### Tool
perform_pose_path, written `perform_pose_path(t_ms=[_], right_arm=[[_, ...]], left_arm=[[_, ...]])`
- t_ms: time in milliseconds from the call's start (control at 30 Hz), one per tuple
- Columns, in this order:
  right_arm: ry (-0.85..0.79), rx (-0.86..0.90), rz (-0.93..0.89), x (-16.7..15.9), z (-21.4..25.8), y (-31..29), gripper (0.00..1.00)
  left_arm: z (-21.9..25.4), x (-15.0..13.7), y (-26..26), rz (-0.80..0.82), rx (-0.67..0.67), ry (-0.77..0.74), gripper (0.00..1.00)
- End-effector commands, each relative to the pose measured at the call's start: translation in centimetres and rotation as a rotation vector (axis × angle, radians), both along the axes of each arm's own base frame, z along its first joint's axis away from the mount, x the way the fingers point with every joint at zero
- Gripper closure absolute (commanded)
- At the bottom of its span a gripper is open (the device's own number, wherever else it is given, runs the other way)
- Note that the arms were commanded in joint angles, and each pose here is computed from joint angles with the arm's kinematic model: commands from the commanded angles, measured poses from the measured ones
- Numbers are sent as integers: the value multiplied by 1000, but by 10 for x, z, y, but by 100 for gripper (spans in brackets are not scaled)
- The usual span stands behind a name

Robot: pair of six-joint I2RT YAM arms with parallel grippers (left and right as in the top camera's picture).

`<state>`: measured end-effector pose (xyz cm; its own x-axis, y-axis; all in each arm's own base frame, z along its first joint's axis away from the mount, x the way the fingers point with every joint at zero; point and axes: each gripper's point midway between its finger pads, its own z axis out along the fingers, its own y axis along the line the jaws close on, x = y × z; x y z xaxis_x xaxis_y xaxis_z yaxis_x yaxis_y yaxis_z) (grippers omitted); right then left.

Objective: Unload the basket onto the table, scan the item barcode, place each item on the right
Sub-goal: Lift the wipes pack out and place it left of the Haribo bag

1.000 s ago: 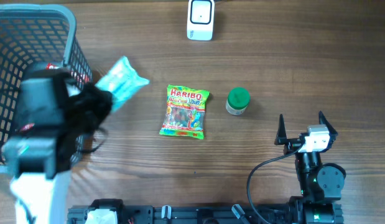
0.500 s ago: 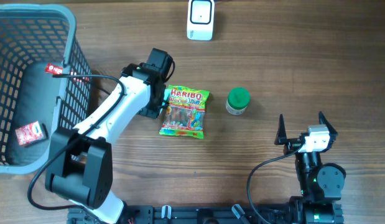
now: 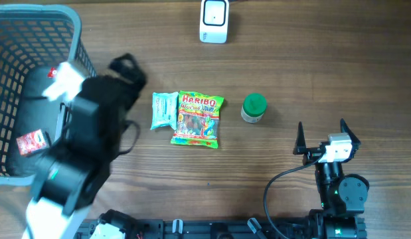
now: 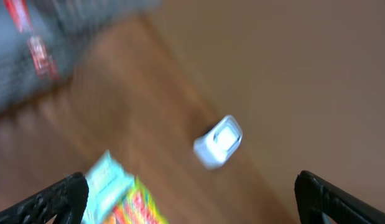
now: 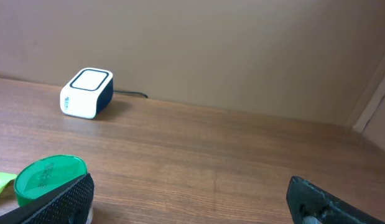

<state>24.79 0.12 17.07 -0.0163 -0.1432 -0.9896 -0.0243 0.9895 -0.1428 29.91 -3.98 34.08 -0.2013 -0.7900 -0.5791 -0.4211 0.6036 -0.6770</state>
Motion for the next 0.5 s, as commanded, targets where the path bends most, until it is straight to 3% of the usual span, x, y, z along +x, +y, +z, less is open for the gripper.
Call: perform_pose_path(t_ms=[0, 167, 333, 467], right_arm=[[-7, -13, -6, 0, 1, -1, 0], [-7, -13, -6, 0, 1, -1, 0], [-7, -13, -6, 0, 1, -1, 0], [-7, -13, -6, 0, 1, -1, 0]], left_arm=[[37, -24, 67, 165, 176, -100, 0], [49, -46, 146, 454, 169, -132, 0], [-29, -54, 208, 732, -48, 117, 0], [-92, -24, 235, 725, -184, 294, 0]])
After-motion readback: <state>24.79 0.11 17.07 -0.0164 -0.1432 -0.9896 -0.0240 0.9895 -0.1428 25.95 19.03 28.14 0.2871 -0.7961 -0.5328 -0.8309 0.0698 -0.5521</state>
